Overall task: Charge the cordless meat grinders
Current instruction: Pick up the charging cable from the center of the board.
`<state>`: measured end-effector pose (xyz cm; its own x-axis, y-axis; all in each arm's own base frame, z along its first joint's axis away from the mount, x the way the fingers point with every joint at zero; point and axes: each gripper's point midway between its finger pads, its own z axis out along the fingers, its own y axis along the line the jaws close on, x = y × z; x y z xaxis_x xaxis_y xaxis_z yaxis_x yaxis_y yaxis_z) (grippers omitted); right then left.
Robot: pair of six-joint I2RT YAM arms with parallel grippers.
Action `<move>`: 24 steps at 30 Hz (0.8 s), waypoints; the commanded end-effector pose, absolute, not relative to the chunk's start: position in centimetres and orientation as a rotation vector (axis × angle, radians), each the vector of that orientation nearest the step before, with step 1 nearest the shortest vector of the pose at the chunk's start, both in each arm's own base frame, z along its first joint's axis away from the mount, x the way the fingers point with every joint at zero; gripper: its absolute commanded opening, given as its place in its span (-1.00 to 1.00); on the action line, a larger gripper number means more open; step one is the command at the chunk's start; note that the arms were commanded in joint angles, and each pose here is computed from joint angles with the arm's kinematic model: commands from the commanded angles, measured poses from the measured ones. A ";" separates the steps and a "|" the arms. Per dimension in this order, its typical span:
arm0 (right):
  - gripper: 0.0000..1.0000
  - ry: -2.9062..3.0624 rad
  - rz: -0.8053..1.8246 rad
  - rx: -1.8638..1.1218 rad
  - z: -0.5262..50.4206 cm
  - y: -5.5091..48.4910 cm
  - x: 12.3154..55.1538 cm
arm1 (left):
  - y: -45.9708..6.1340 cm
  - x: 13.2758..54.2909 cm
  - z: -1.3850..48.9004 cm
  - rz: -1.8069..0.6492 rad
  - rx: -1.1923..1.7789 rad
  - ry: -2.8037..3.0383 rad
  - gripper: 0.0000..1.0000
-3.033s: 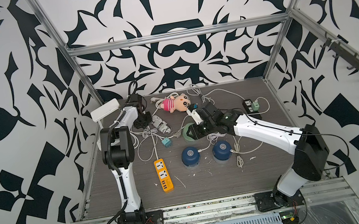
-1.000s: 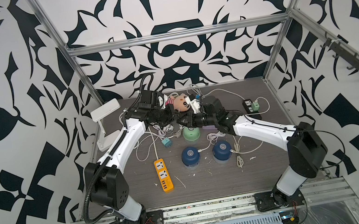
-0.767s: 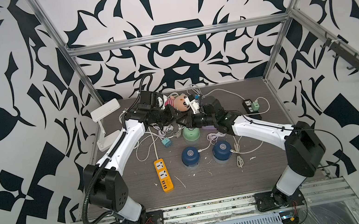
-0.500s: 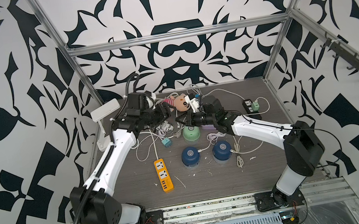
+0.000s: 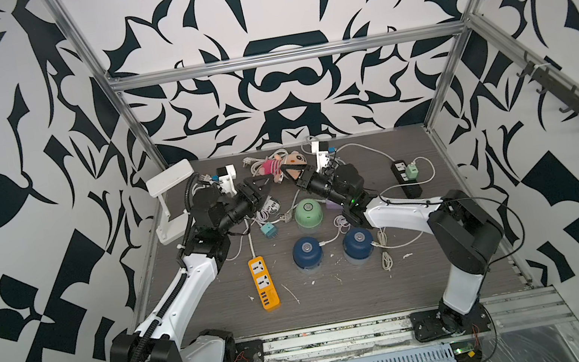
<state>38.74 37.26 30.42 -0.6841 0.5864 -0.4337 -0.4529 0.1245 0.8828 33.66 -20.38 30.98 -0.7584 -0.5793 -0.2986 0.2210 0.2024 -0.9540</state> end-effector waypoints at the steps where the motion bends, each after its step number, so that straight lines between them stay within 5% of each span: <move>1: -1.00 1.365 1.750 0.124 36.7 36.1 37.6 | -20.4 33.7 34.7 -1.764 -0.310 1.667 0.02; 24: -1.00 1.286 1.810 0.159 36.9 36.3 37.1 | -23.1 34.4 34.4 -1.850 -0.251 1.694 -0.30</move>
<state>38.06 36.91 34.14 -0.6301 0.6817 -0.3718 -0.5187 -0.0132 0.8548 34.71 -22.49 32.04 -0.7933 -0.5682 -0.2187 0.2351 0.0455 -0.9709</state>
